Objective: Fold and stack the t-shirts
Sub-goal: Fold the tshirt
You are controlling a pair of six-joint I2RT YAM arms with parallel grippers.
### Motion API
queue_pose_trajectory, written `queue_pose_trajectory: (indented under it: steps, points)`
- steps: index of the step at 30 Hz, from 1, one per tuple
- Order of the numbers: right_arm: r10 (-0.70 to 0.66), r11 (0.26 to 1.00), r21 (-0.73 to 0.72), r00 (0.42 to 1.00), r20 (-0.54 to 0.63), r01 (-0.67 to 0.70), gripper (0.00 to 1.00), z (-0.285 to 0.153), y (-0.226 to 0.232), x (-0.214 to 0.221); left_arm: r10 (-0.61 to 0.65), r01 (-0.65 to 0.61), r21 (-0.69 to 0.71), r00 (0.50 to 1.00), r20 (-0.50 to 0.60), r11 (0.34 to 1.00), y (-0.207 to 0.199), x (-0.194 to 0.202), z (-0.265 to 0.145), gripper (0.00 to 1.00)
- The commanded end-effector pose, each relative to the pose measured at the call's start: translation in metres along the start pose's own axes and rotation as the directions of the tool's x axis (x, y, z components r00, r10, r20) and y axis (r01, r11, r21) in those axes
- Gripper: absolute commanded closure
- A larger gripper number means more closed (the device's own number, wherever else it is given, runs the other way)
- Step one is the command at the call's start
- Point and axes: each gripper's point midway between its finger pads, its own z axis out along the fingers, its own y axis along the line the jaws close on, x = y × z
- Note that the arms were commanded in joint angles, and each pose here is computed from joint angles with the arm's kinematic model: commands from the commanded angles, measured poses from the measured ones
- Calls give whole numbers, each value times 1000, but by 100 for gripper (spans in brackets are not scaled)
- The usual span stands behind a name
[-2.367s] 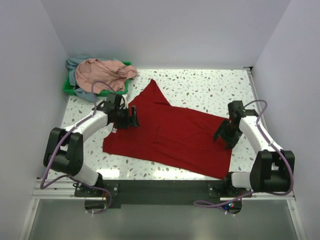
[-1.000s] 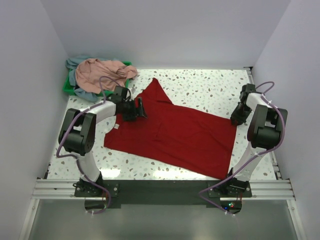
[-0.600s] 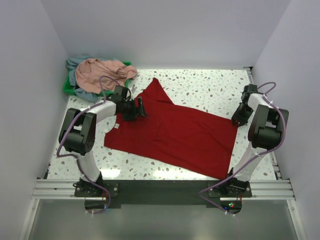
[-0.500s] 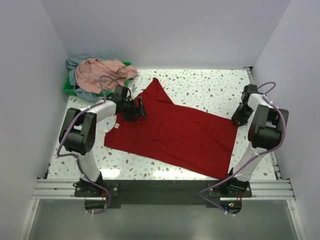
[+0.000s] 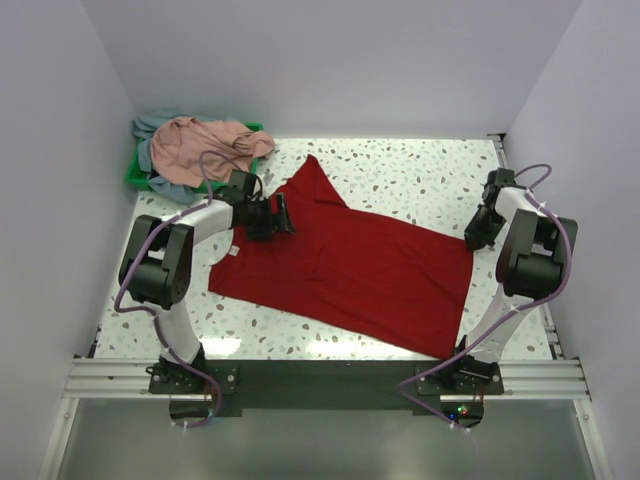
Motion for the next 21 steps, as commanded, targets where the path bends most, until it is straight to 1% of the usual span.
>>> queue_pose_trajectory:
  steps: [1, 4, 7, 11, 16, 21]
  points:
    - [-19, 998, 54, 1000, -8, 20, 93, 0, -15, 0, -36, 22, -135, 994, -99, 991, 42, 33, 16, 13]
    - [-23, 998, 53, 1000, -14, 24, 82, -4, -17, -3, -35, 20, -145, 994, -102, 989, 45, 35, 16, 13]
    - [-23, 998, 55, 1000, -16, 24, 78, -7, -19, -6, -33, 17, -155, 994, -104, 988, 47, 36, 14, 13]
    - [-27, 999, 37, 1000, -1, 27, 80, -14, -17, -10, -33, 17, -156, 994, -104, 988, 48, 37, 13, 13]
    - [-28, 999, 23, 1000, -12, 28, 80, -13, -14, -12, -36, 20, -153, 993, -108, 988, 47, 39, 14, 13]
    - [-33, 999, 13, 999, -6, 33, 84, -16, -12, -15, -41, 23, -154, 993, -112, 988, 48, 41, 13, 13]
